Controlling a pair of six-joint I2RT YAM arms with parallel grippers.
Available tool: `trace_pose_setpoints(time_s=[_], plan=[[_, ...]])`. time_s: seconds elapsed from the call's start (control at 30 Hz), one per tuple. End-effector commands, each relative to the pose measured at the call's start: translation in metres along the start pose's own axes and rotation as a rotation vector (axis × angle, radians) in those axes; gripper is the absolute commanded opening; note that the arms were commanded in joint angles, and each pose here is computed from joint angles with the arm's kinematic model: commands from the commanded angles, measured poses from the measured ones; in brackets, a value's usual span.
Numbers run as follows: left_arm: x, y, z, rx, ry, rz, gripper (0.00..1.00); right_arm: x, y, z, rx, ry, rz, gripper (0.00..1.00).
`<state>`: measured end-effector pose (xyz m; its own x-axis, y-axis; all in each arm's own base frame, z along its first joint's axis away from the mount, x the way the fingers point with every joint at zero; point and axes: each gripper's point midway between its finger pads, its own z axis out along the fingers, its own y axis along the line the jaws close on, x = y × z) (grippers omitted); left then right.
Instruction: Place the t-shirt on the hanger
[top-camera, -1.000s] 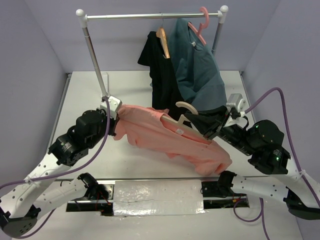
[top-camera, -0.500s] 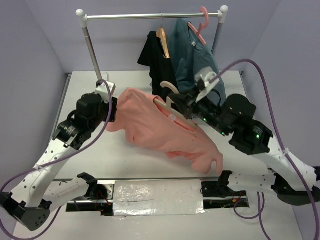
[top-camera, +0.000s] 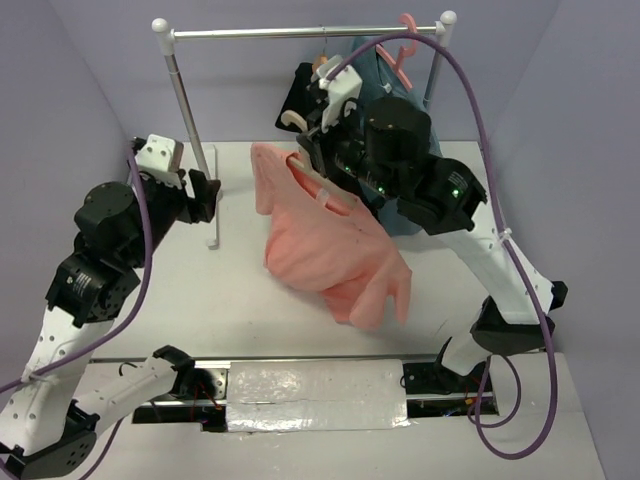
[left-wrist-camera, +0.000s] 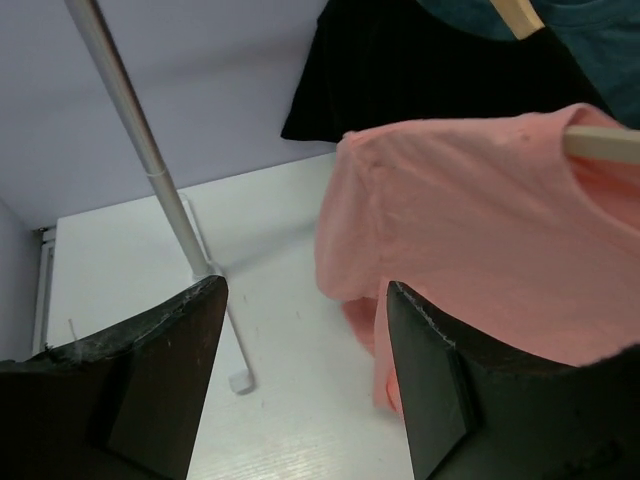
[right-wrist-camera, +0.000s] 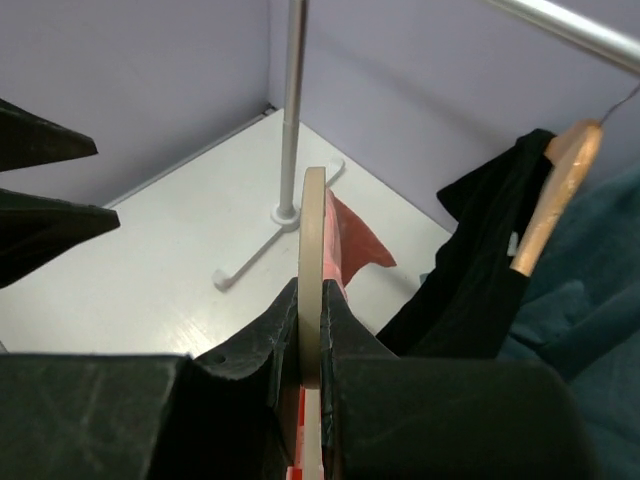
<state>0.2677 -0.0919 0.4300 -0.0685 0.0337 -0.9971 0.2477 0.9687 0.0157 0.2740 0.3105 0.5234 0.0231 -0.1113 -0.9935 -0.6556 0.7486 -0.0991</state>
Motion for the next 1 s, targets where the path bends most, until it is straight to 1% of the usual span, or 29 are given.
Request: trace_pose_setpoints(time_s=[0.0, 0.03, 0.07, 0.1, 0.17, 0.2, 0.23, 0.27, 0.3, 0.33, 0.37, 0.4, 0.43, 0.47, 0.53, 0.57, 0.6, 0.63, 0.67, 0.7, 0.73, 0.77, 0.83, 0.9, 0.97], plan=[[0.013, -0.022, 0.01, 0.115, 0.017, 0.013, 0.77, 0.002, 0.007, -0.008, -0.045, -0.007, 0.035, 0.0], [0.023, -0.027, 0.011, 0.141, 0.038, 0.018, 0.77, -0.003, 0.008, -0.003, -0.045, -0.053, 0.042, 0.0], [0.029, -0.029, 0.011, 0.155, 0.053, 0.017, 0.76, 0.008, 0.01, 0.0, -0.042, -0.028, 0.043, 0.0], [0.032, -0.032, 0.011, 0.167, 0.063, 0.01, 0.75, 0.014, 0.002, 0.003, 0.017, 0.001, 0.077, 0.0], [0.04, -0.033, 0.01, 0.169, 0.068, -0.022, 0.75, 0.021, -0.002, 0.005, 0.056, 0.004, 0.105, 0.0], [0.047, -0.036, 0.012, 0.176, 0.072, -0.04, 0.75, 0.003, -0.006, -0.003, 0.075, -0.077, 0.141, 0.0], [0.041, -0.035, 0.01, 0.17, 0.039, -0.066, 0.76, 0.003, -0.005, -0.004, 0.085, -0.101, 0.178, 0.0], [0.04, -0.036, 0.01, 0.165, 0.039, -0.108, 0.76, 0.025, -0.001, 0.003, 0.095, -0.072, 0.177, 0.0], [0.036, -0.039, 0.007, 0.179, 0.031, -0.123, 0.77, 0.015, -0.005, -0.001, 0.119, -0.128, 0.208, 0.0], [0.036, -0.042, 0.005, 0.193, 0.044, -0.136, 0.79, 0.027, 0.001, 0.003, 0.126, -0.112, 0.215, 0.0], [0.036, -0.045, 0.004, 0.207, 0.06, -0.162, 0.83, 0.029, 0.001, 0.005, 0.142, -0.117, 0.227, 0.0], [0.028, -0.05, 0.0, 0.233, 0.061, -0.178, 0.97, 0.026, 0.002, 0.008, 0.159, -0.14, 0.241, 0.0], [0.034, -0.057, 0.003, 0.265, 0.105, -0.186, 0.99, 0.034, 0.001, 0.018, 0.2, -0.126, 0.234, 0.0], [0.041, -0.065, 0.0, 0.303, 0.152, -0.19, 0.99, 0.036, 0.005, 0.023, 0.212, -0.127, 0.231, 0.0], [0.042, -0.079, -0.009, 0.393, 0.17, -0.2, 0.99, 0.031, 0.001, 0.034, 0.265, -0.143, 0.244, 0.0], [0.042, -0.08, -0.013, 0.401, 0.162, -0.206, 0.99, 0.046, 0.0, 0.051, 0.328, -0.107, 0.237, 0.0], [0.047, -0.077, -0.014, 0.388, 0.155, -0.204, 0.99, 0.052, -0.002, 0.059, 0.361, -0.09, 0.23, 0.0], [0.039, -0.072, -0.026, 0.383, 0.106, -0.202, 0.99, 0.046, -0.003, 0.064, 0.384, -0.102, 0.237, 0.0], [0.038, -0.065, -0.029, 0.344, 0.075, -0.214, 1.0, 0.062, -0.005, 0.079, 0.437, -0.071, 0.221, 0.0], [0.041, -0.064, -0.027, 0.335, 0.044, -0.234, 1.0, 0.066, -0.004, 0.084, 0.453, -0.063, 0.219, 0.0], [0.033, -0.064, -0.04, 0.36, -0.01, -0.226, 1.0, 0.066, -0.003, 0.089, 0.455, -0.065, 0.223, 0.0], [0.034, -0.074, -0.046, 0.427, -0.03, -0.207, 0.99, 0.07, 0.003, 0.095, 0.431, -0.06, 0.219, 0.0], [0.035, -0.068, -0.048, 0.396, -0.047, -0.241, 1.0, 0.073, 0.005, 0.097, 0.426, -0.078, 0.246, 0.0], [0.036, -0.069, -0.048, 0.393, -0.028, -0.263, 1.0, 0.075, 0.004, 0.098, 0.453, -0.082, 0.276, 0.0], [0.045, -0.076, -0.046, 0.417, 0.037, -0.268, 0.99, 0.067, 0.002, 0.097, 0.485, -0.097, 0.295, 0.0]])
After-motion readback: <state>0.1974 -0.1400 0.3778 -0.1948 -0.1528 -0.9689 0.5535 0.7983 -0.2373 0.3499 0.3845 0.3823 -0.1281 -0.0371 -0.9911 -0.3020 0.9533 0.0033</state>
